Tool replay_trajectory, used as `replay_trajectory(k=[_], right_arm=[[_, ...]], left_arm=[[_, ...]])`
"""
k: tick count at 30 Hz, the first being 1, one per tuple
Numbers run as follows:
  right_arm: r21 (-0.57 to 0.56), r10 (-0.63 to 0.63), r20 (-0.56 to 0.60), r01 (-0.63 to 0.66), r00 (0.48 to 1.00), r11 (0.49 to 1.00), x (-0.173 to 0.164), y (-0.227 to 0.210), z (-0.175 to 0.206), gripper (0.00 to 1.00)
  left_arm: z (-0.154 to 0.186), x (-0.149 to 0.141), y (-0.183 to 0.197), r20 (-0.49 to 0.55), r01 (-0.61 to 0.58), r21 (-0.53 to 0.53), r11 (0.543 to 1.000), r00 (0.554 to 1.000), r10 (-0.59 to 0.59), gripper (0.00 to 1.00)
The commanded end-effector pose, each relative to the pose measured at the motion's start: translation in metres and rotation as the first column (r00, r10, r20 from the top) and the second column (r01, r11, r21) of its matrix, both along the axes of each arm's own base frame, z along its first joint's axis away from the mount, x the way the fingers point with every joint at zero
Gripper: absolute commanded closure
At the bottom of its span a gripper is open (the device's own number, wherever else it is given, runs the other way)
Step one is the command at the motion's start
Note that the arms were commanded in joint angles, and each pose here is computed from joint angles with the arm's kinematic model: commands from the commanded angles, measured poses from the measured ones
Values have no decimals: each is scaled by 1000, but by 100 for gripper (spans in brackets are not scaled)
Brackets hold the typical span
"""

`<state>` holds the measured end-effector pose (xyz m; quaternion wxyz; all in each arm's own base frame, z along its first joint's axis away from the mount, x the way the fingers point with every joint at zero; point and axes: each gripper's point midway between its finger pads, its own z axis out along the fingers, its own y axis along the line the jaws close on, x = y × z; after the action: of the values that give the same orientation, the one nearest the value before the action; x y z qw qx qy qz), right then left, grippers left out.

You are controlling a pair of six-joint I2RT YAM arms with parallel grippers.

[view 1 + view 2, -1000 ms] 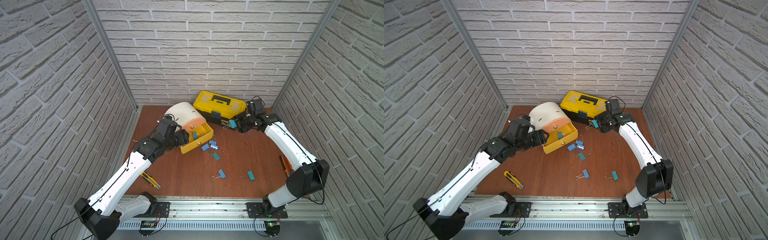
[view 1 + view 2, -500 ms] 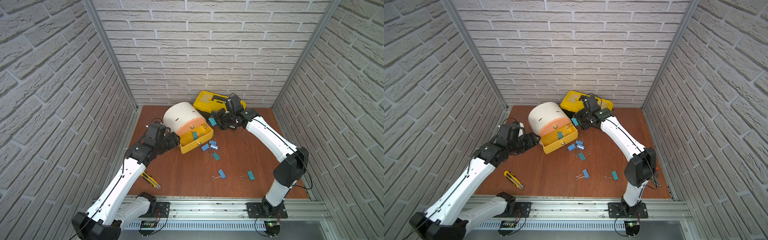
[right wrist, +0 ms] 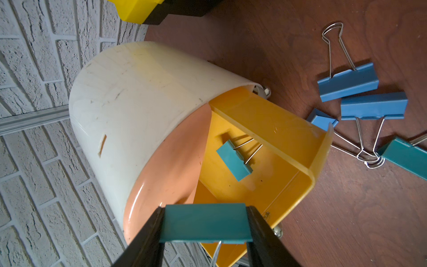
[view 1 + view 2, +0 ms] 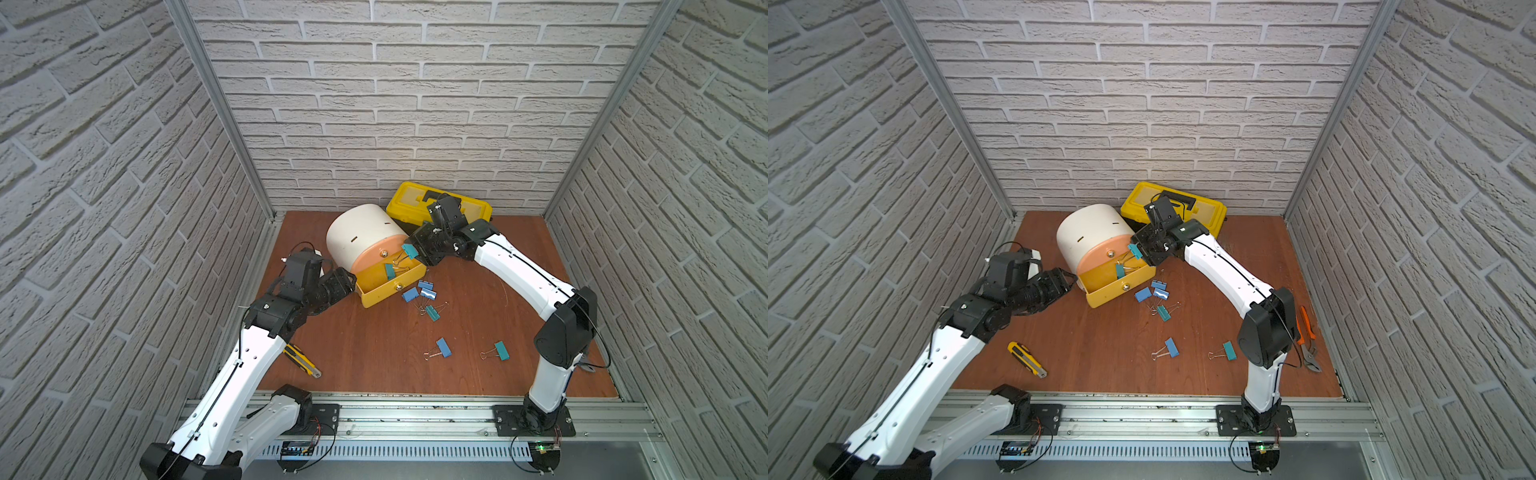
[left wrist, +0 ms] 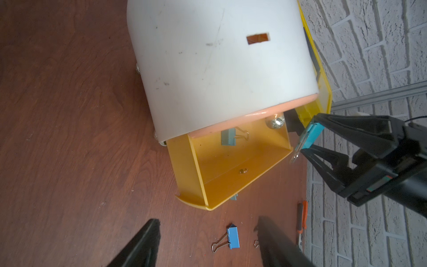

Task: Put the binder clips in the drawer according to color
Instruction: Place the binder clip in the drawer.

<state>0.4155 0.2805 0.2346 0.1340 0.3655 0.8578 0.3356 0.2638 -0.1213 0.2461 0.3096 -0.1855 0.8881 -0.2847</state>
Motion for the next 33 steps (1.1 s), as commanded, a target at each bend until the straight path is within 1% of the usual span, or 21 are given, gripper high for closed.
replay_trajectory(k=[1, 9, 13, 21, 25, 33], right_arm=[[24, -13, 57, 12, 998, 1000, 9, 6, 16, 54], [28, -6, 55, 4, 998, 1000, 9, 10, 17, 40], [28, 1, 51, -3, 999, 1000, 9, 10, 16, 35], [7, 21, 85, -22, 996, 1000, 6, 5, 26, 34], [-46, 39, 108, -35, 993, 998, -1, -7, 29, 34], [-113, 30, 107, -18, 994, 993, -22, -41, 21, 34]], left_arm=[[4, 1, 1, 28, -1, -17, 1000, 1000, 1, 29], [5, -1, 3, 27, 1, -16, 1000, 1000, 0, 29], [7, -1, 3, 30, 1, -13, 1000, 1000, -1, 29], [19, 0, 4, 51, 12, 0, 1000, 999, -12, 29], [25, 0, 1, 60, 27, 13, 1000, 998, -27, 29], [30, 1, -24, 68, 102, 62, 993, 992, -106, 29]])
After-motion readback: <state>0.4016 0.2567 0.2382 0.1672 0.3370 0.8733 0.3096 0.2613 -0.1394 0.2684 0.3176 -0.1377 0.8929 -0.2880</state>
